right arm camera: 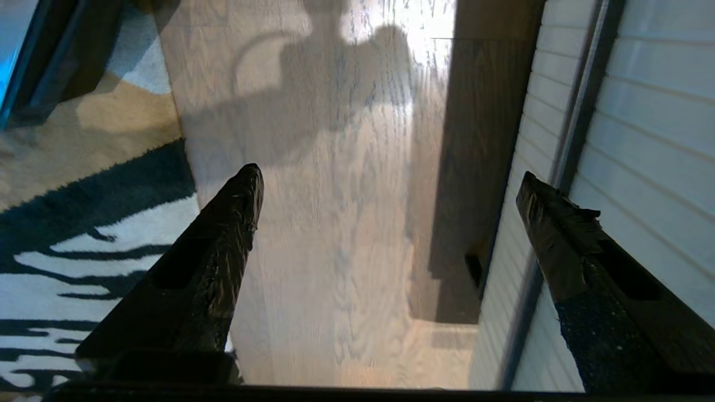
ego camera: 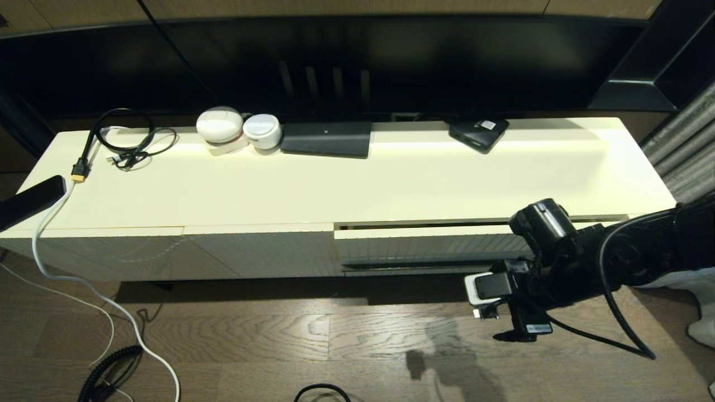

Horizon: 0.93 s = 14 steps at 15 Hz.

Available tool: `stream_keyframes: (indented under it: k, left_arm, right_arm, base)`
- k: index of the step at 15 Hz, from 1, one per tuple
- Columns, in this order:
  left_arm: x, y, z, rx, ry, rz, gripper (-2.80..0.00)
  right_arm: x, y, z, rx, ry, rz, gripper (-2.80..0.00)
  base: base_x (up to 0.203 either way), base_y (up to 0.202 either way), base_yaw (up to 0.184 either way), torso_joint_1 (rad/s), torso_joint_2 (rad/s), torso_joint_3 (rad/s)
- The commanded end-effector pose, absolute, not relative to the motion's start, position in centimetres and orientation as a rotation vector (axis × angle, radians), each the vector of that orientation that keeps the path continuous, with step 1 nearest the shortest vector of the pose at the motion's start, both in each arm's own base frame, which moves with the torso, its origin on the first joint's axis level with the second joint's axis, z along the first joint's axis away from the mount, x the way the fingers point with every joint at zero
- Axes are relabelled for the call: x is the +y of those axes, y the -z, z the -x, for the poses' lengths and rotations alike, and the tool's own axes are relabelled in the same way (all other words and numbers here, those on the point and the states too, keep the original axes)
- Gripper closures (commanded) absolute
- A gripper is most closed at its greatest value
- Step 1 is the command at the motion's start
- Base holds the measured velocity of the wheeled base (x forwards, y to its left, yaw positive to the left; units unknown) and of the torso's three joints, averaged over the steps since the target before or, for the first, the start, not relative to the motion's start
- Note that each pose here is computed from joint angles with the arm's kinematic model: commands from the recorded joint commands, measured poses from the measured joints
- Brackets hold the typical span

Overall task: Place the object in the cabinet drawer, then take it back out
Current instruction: Open the drawer

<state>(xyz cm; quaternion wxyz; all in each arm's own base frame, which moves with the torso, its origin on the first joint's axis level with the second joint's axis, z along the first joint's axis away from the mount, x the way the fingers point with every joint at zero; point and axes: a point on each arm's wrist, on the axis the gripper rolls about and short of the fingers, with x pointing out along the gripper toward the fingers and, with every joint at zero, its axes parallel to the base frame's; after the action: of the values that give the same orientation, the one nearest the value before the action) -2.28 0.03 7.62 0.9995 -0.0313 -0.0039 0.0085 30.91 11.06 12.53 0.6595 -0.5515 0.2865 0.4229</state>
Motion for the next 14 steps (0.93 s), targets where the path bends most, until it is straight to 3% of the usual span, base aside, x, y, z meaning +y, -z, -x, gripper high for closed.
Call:
stream_keyframes:
  k: [1,14]
  left_arm:
    - [0.0,-7.6,2.3,-0.008,-0.018,0.063,0.0]
    - [0.0,-7.6,2.3,-0.008,-0.018,0.063,0.0]
  right_arm:
    - [11.5,-10.5,-32.3,0.701,-0.983,1.226,-2.8]
    - [11.2,-7.5,-37.3,0.68,-0.918,1.203,-2.8]
  base:
    - [0.0,0.0,0.0,0.0,0.0,0.0]
    - [0.0,0.0,0.0,0.0,0.0,0.0]
